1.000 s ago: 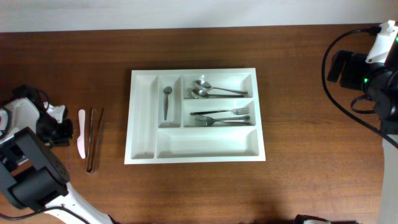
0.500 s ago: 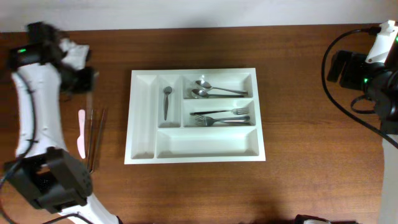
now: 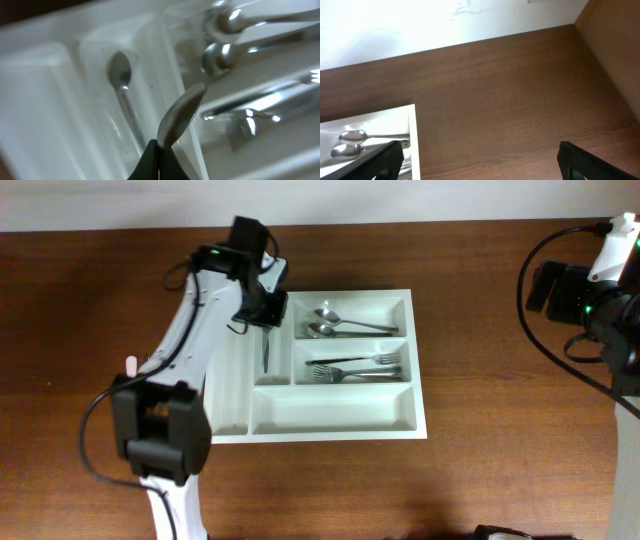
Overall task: Pack container
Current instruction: 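Place the second spoon in the left compartment beside the first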
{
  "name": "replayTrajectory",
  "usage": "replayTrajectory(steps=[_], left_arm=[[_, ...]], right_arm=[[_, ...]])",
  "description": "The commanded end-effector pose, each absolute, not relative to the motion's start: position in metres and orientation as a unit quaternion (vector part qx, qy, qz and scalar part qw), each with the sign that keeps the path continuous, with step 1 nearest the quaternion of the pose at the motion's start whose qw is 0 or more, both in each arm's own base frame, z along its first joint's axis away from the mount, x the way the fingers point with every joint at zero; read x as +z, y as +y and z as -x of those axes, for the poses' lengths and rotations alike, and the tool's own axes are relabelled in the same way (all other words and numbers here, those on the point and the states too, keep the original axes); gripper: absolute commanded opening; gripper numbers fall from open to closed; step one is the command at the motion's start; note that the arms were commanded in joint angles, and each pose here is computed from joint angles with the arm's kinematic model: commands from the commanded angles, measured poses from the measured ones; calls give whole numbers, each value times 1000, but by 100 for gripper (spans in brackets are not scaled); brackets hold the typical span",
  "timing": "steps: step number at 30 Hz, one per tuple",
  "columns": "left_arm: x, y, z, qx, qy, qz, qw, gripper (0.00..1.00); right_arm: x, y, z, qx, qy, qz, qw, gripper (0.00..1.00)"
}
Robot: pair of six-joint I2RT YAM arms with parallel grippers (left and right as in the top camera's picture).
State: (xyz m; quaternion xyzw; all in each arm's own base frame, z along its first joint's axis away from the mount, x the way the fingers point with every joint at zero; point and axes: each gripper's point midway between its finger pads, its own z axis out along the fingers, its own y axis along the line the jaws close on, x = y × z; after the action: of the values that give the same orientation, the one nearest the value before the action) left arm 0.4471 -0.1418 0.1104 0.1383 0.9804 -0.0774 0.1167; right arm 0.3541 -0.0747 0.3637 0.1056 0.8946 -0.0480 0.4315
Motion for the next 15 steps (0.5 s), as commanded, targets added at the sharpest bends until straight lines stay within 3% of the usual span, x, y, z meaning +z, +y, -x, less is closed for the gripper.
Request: replayTrajectory(steps=[1,5,9,10,11,12,15], left_arm=[[76,-133,-451,-55,992,-76,84,2],[64,-129,-451,-41,994,-72,75,2],[90,-125,-454,-28,991,-92,94,32],[100,-124,-454,-28,990,-101,98,44],[112,-122,-454,-26,989,-108,102,67],[127,-118,-452,-22,987,-116,106,75],[164,-102,-444,1,984,-135,117,78]], right_arm=[[364,-76,-354,-46,894,-110,432,99],[364,-76,-354,-46,894,-110,432,99],[364,-76,-354,-46,894,-110,432,99],[364,-76,-354,-46,894,-110,432,99],[364,-76,-354,-46,894,-110,432,99],[364,-76,-354,-46,894,-110,432,99],[364,-76,-354,-46,894,-110,432,99]])
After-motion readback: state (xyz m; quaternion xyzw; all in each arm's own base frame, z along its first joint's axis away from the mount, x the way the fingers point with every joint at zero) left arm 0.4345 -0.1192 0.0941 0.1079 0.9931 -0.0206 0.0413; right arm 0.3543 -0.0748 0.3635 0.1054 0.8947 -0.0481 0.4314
